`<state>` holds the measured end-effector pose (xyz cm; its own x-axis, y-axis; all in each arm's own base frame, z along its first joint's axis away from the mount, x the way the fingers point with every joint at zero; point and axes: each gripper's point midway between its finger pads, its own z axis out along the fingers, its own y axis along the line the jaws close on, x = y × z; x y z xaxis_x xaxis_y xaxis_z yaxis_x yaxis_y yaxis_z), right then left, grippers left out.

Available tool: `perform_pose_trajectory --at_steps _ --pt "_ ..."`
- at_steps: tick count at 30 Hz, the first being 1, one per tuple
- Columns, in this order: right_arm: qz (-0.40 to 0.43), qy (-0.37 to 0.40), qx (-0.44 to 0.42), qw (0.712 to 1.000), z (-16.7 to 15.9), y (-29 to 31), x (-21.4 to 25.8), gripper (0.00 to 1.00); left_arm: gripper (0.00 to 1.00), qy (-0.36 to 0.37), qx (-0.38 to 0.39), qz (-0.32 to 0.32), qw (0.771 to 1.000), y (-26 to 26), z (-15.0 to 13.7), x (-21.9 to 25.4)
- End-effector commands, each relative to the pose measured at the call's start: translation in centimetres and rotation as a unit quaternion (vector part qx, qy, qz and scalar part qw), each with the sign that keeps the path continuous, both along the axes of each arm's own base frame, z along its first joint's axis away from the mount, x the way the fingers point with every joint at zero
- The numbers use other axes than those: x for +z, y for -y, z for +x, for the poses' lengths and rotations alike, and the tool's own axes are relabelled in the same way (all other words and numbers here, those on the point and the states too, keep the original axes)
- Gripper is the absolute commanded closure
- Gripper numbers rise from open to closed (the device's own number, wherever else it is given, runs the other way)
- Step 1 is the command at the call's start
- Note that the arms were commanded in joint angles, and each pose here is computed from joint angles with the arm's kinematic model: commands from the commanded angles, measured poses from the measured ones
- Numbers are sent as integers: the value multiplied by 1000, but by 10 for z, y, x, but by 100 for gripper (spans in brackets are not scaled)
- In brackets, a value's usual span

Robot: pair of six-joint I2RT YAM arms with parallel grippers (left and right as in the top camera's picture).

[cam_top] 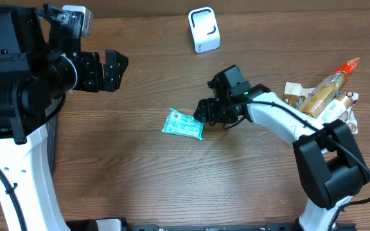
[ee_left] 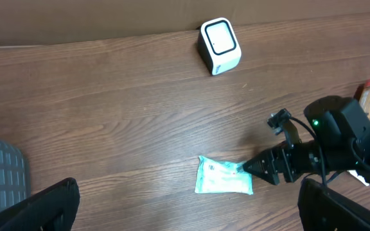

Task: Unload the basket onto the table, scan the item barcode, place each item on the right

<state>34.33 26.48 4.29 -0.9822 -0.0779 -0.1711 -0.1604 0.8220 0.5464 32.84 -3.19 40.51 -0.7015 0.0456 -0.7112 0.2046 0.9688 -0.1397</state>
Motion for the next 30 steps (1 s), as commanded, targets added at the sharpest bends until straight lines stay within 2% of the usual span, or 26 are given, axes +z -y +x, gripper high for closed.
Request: perform_pose_trajectory --at_steps 1,7,13,19,21,30 --pt "61 -60 25 996 -24 -20 3 25 0 5 -6 6 1000 0 1 2" --pt "52 -102 4 993 -42 -27 -16 24 0 5 -6 6 1000 0 1 2" --pt "57 -117 -38 991 -41 -32 -49 25 0 5 -6 6 1000 0 1 2" --pt "69 -125 -53 988 -39 -42 -75 34 1 5 -6 6 1000 0 1 2" --pt "71 -124 -49 989 -40 -47 -79 39 0 5 -6 6 1000 0 1 2" --pt "74 -122 -50 988 -41 -53 -81 89 0 5 -6 6 1000 0 1 2"
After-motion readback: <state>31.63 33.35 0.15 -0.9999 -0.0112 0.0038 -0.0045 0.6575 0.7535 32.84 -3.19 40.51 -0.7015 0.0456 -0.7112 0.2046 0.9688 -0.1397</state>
